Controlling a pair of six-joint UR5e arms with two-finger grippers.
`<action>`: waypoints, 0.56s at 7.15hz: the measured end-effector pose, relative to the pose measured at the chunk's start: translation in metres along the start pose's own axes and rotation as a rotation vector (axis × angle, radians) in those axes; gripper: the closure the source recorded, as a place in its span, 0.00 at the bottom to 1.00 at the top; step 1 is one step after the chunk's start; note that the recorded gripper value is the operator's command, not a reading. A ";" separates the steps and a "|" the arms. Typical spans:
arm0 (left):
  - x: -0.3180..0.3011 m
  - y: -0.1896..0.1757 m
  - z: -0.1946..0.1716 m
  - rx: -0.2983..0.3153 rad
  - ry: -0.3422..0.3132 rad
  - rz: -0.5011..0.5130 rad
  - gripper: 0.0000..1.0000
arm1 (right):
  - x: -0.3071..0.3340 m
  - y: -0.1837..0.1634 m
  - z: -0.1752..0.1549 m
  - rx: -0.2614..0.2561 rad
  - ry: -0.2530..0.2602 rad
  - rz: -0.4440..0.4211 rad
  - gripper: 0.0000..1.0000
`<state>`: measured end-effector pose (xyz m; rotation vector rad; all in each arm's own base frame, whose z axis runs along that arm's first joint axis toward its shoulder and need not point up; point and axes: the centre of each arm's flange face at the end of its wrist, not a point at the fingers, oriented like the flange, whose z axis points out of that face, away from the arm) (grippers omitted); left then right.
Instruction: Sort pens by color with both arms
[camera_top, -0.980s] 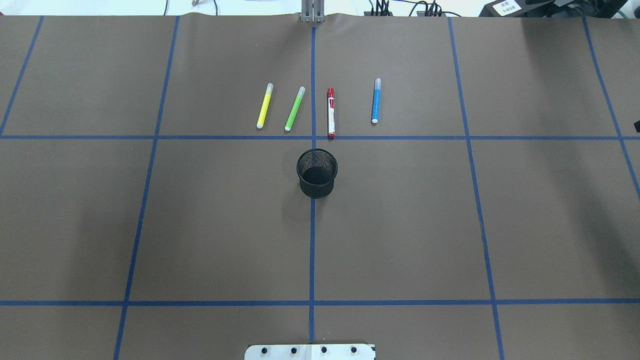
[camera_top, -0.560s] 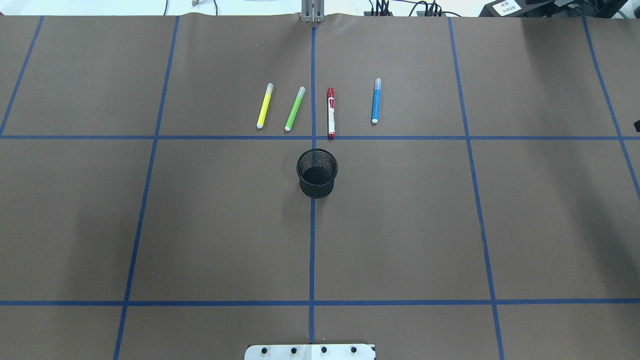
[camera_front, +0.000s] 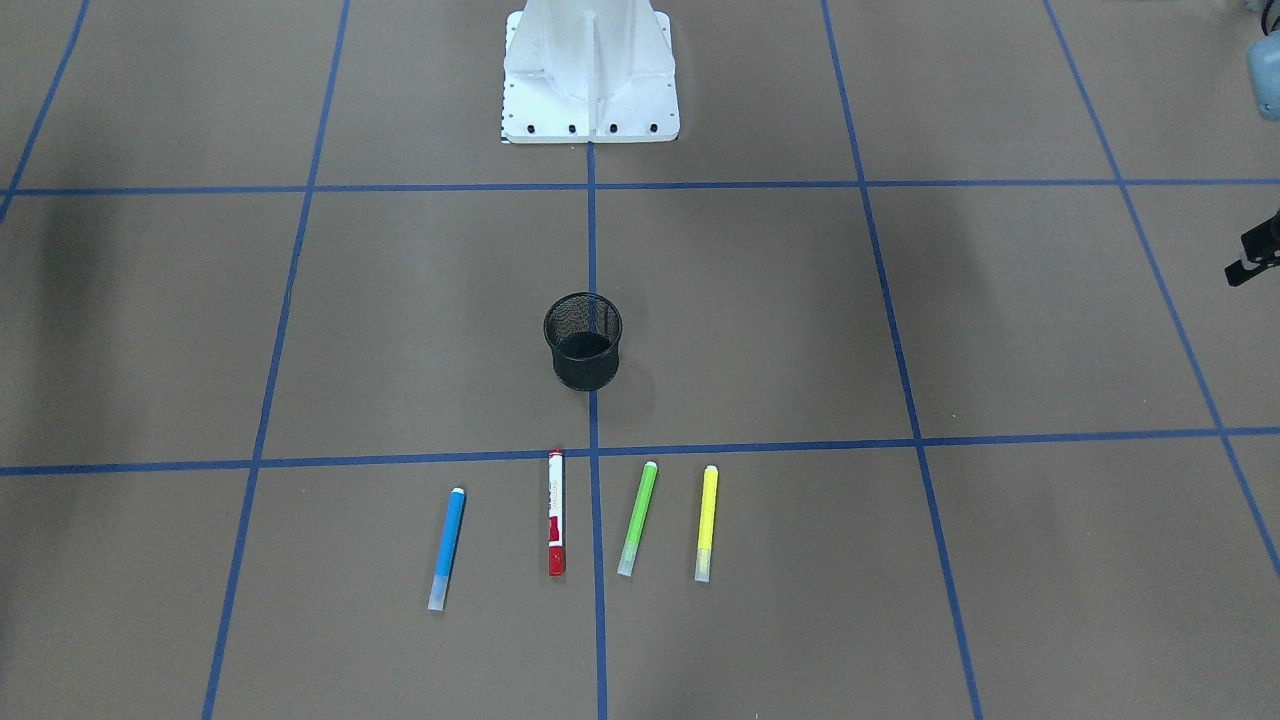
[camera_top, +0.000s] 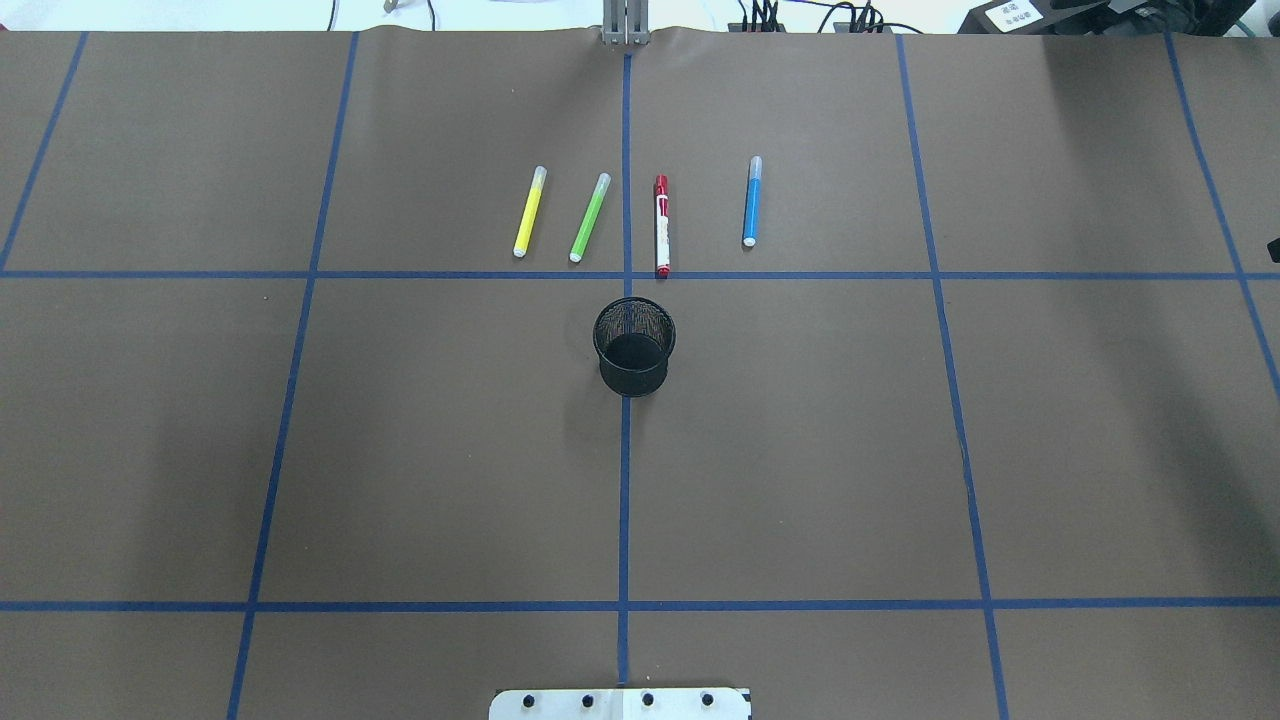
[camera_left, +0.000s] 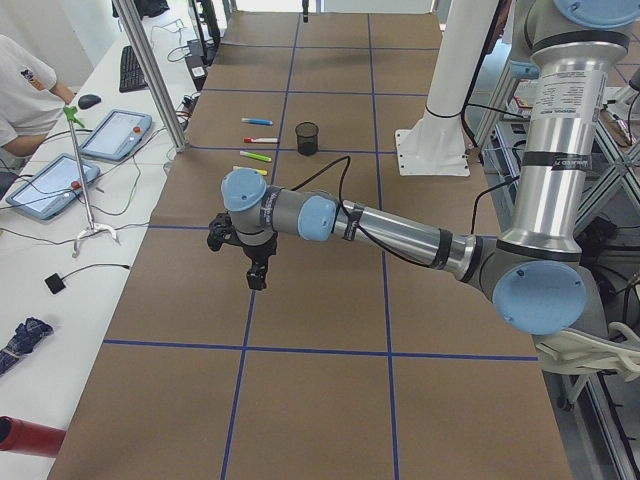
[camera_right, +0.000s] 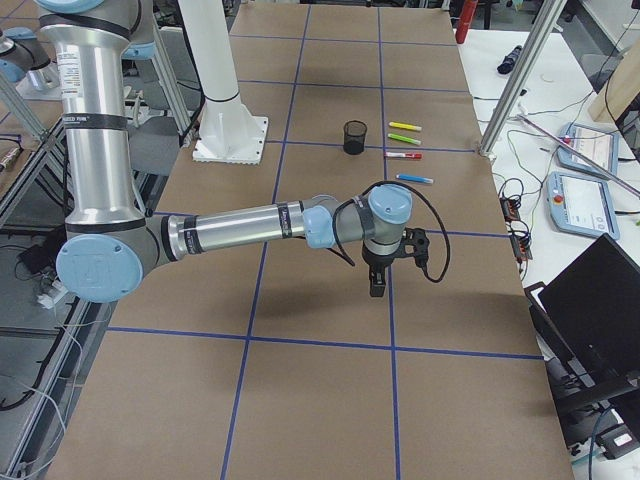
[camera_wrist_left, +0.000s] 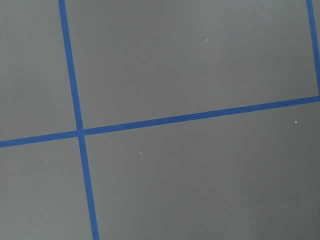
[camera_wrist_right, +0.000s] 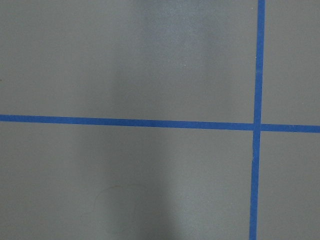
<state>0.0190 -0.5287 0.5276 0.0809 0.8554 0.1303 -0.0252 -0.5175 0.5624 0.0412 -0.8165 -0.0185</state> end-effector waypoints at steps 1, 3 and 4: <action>0.000 0.000 -0.001 0.002 -0.001 0.001 0.00 | 0.000 0.000 0.000 0.000 0.000 0.000 0.01; 0.002 0.000 -0.001 0.003 -0.002 0.004 0.00 | 0.000 0.000 0.000 0.000 0.000 0.000 0.01; 0.002 0.000 -0.001 0.003 -0.002 0.004 0.00 | 0.000 0.000 0.000 0.000 0.000 0.000 0.01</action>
